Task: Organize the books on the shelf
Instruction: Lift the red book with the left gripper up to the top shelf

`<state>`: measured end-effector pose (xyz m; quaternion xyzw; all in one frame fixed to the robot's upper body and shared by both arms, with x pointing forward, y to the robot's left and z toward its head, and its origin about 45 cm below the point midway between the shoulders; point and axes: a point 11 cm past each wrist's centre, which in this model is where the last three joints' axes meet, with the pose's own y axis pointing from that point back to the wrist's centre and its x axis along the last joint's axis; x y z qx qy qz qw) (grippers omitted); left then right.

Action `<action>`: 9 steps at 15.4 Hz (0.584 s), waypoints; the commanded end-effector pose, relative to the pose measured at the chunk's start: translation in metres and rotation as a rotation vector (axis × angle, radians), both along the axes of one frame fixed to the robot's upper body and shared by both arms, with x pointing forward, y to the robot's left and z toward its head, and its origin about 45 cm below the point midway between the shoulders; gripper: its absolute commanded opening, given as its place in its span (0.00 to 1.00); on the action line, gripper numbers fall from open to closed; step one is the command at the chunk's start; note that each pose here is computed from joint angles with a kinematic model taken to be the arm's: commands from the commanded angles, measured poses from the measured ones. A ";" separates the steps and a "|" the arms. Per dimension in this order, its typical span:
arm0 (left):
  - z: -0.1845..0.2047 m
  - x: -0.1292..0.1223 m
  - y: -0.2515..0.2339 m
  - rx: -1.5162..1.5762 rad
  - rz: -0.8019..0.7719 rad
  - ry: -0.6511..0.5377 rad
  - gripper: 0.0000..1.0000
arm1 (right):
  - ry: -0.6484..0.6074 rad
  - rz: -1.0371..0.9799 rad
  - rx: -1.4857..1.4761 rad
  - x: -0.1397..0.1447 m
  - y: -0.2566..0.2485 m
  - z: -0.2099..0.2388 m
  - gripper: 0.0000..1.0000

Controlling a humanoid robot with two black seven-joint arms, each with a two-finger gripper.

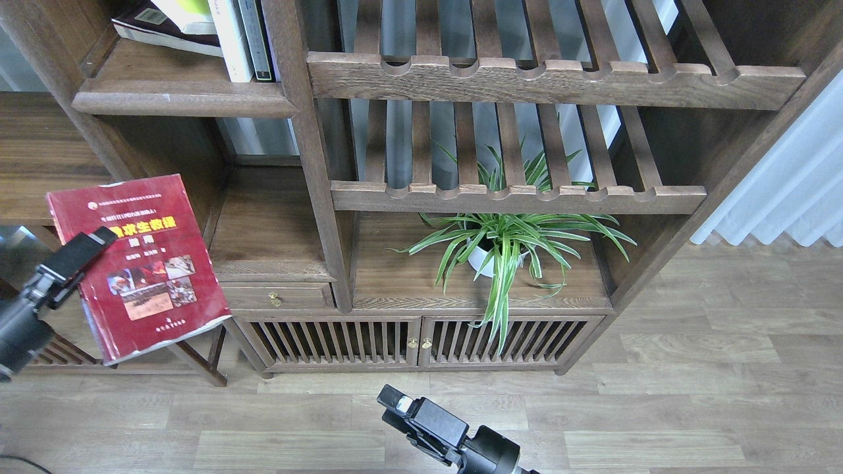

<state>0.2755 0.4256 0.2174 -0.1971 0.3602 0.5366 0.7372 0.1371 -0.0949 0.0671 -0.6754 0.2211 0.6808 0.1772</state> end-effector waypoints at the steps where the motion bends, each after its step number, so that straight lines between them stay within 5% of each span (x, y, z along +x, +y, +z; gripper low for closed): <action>1: 0.033 0.008 0.022 0.055 0.035 -0.070 0.01 | 0.002 0.003 -0.006 0.000 0.000 -0.002 0.98; 9: 0.114 0.041 0.035 0.159 0.021 -0.248 0.02 | 0.003 0.005 -0.014 0.002 -0.001 -0.004 0.98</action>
